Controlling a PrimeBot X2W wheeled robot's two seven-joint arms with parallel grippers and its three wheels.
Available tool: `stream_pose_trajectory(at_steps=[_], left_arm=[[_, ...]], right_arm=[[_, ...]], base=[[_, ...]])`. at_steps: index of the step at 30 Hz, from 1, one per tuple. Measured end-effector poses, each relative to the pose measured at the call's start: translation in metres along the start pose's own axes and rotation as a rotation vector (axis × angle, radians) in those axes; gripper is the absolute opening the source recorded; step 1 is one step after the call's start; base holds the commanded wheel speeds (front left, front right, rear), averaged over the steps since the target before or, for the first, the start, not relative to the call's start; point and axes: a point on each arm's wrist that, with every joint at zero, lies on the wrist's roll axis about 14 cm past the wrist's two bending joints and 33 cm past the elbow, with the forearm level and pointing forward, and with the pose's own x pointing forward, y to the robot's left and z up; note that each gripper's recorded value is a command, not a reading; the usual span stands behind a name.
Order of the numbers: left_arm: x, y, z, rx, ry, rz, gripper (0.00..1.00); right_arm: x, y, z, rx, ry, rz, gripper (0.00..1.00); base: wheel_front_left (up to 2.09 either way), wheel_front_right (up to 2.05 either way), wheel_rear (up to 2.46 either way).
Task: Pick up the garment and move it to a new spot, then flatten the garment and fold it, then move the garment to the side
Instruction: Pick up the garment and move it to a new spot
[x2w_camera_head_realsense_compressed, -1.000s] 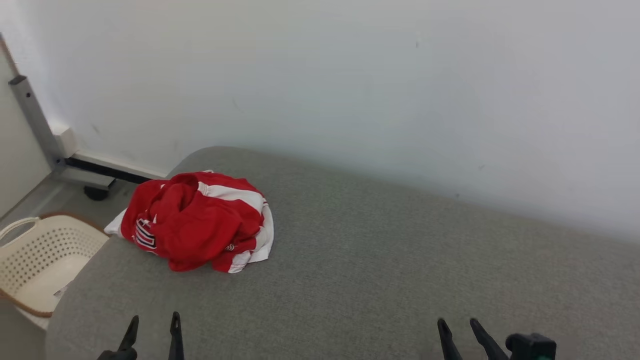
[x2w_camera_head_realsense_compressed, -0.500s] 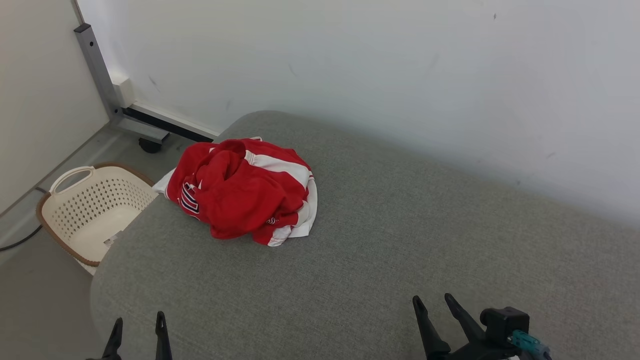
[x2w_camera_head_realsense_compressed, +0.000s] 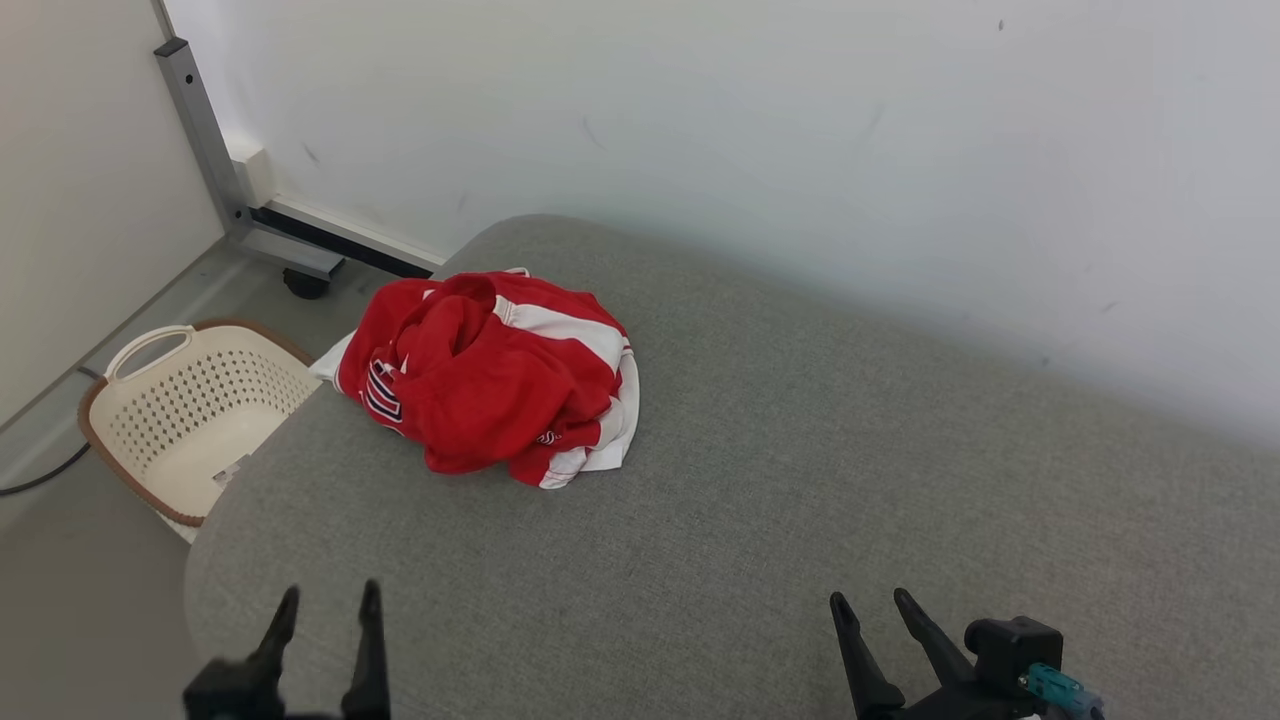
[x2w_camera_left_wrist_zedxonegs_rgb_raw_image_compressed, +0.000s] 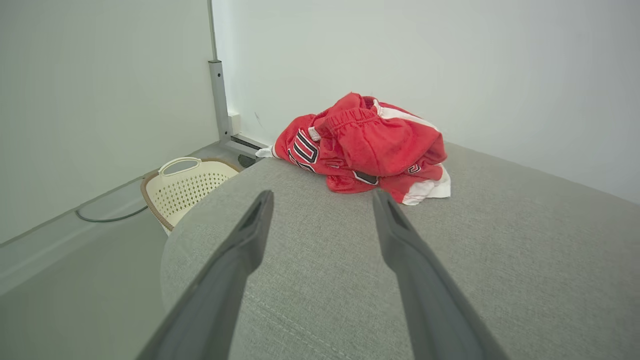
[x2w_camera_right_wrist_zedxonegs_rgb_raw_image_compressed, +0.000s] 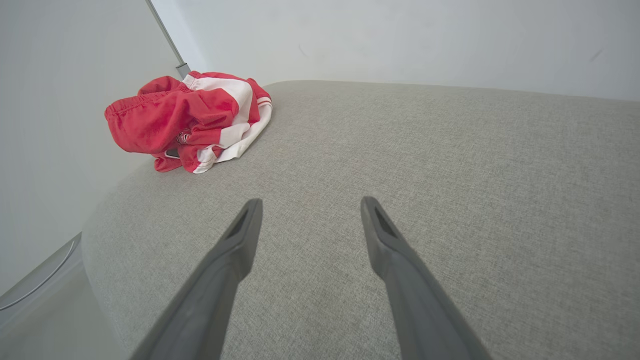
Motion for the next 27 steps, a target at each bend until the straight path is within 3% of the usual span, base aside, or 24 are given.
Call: stream_pose_trajectory(at_steps=[9,17,21,27], left_arm=[[0.069,-0.042,0.030,0.100,0.128,-0.206,1.00],[0.128,-0.042,0.076,0.109,0.229,-0.193,1.00],[0.149,-0.059,0.063,0.079,0.349,-0.211,1.00],[0.173,-0.078,0.036,0.157,0.471,-0.233,1.00]], right_arm=[[-0.011,-0.014,-0.012,0.003,0.033,-0.043,1.00],[-0.014,-0.017,0.016,-0.097,0.013,-0.052,1.00],[-0.023,-0.031,0.018,-0.104,0.026,-0.095,1.00],[-0.039,-0.060,0.019,-0.089,0.029,-0.185,1.00]], base=[[0.00,0.00,0.00],[0.00,0.00,0.00],[0.00,0.00,0.00],[0.00,0.00,0.00]])
